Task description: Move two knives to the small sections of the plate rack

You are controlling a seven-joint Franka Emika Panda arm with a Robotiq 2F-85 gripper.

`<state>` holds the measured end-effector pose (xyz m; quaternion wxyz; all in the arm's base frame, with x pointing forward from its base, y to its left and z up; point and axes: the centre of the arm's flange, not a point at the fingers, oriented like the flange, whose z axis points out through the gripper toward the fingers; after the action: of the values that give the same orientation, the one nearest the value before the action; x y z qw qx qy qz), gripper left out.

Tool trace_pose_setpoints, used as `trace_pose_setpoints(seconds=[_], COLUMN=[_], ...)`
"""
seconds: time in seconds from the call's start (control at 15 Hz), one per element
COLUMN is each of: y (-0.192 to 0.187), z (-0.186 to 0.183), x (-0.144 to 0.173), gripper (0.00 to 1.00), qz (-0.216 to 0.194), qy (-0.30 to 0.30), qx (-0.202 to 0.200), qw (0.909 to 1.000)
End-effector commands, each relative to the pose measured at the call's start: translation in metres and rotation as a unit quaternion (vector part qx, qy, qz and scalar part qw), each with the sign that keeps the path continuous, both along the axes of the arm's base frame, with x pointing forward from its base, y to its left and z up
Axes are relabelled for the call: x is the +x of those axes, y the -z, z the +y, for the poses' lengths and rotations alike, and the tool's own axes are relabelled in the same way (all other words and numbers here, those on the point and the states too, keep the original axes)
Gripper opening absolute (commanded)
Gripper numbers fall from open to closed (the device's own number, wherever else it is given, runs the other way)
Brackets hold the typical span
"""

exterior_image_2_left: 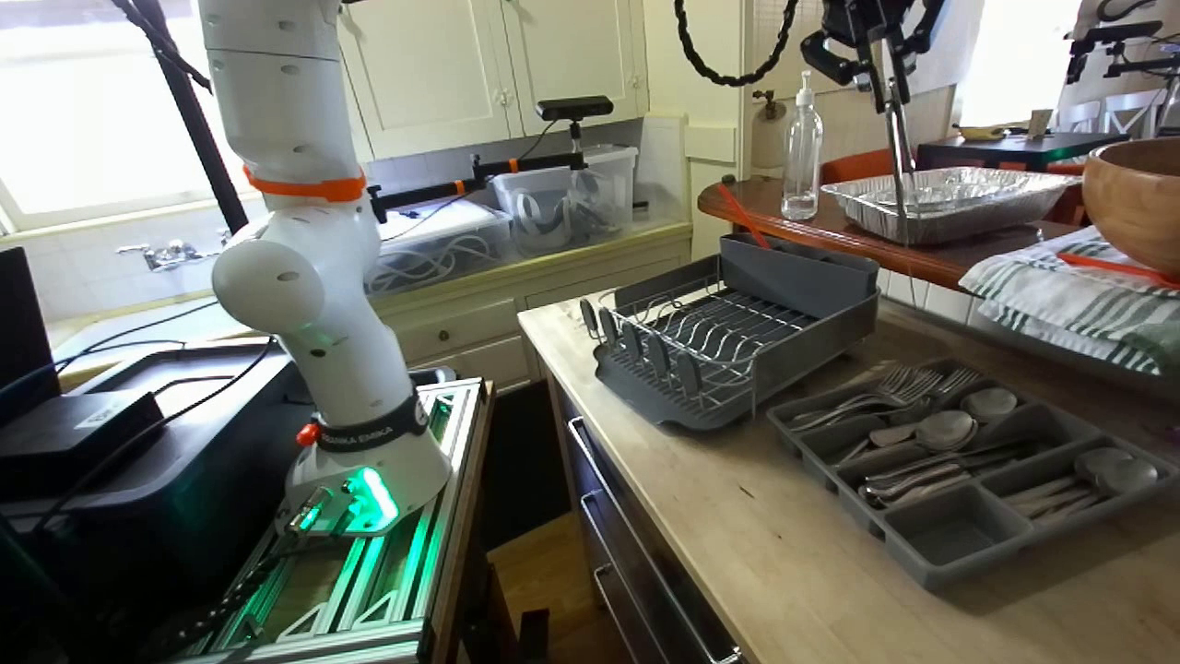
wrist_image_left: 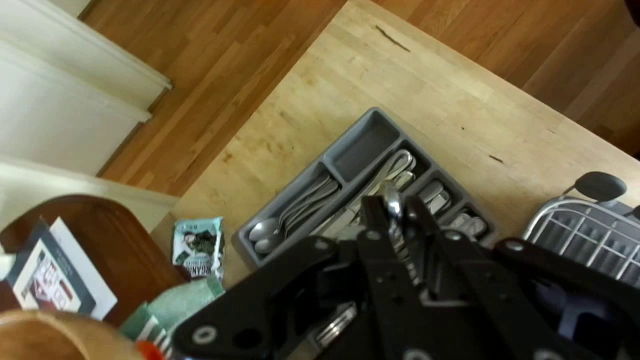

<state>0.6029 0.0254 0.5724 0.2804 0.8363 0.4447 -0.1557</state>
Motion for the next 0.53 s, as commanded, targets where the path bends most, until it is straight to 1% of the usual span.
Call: trace_pose_setpoints(seconds=[0.0,0.07,0.13,0.2,0.33,0.47], y=[-0.023,-0.027,-0.030,-0.018,-0.021,-0.020], z=[0.040,0.047,0.049,0.045,0.052,0.050], x=[0.013,0.016,0.018,0.003,0.006,0.008], gripper=[0.04,0.04,0.04,0.16,0.16,0.16], qz=[0.040,0.053,0.060,0.035,0.045,0.050], qy=[-0.092,-0.113,-0.130,-0.102,-0.122,-0.125], qx=[-0.019,-0.030,-0.050,-0.018,-0.032,-0.035], qw=[0.9947,0.9917,0.9884,0.9940,0.9910,0.9903])
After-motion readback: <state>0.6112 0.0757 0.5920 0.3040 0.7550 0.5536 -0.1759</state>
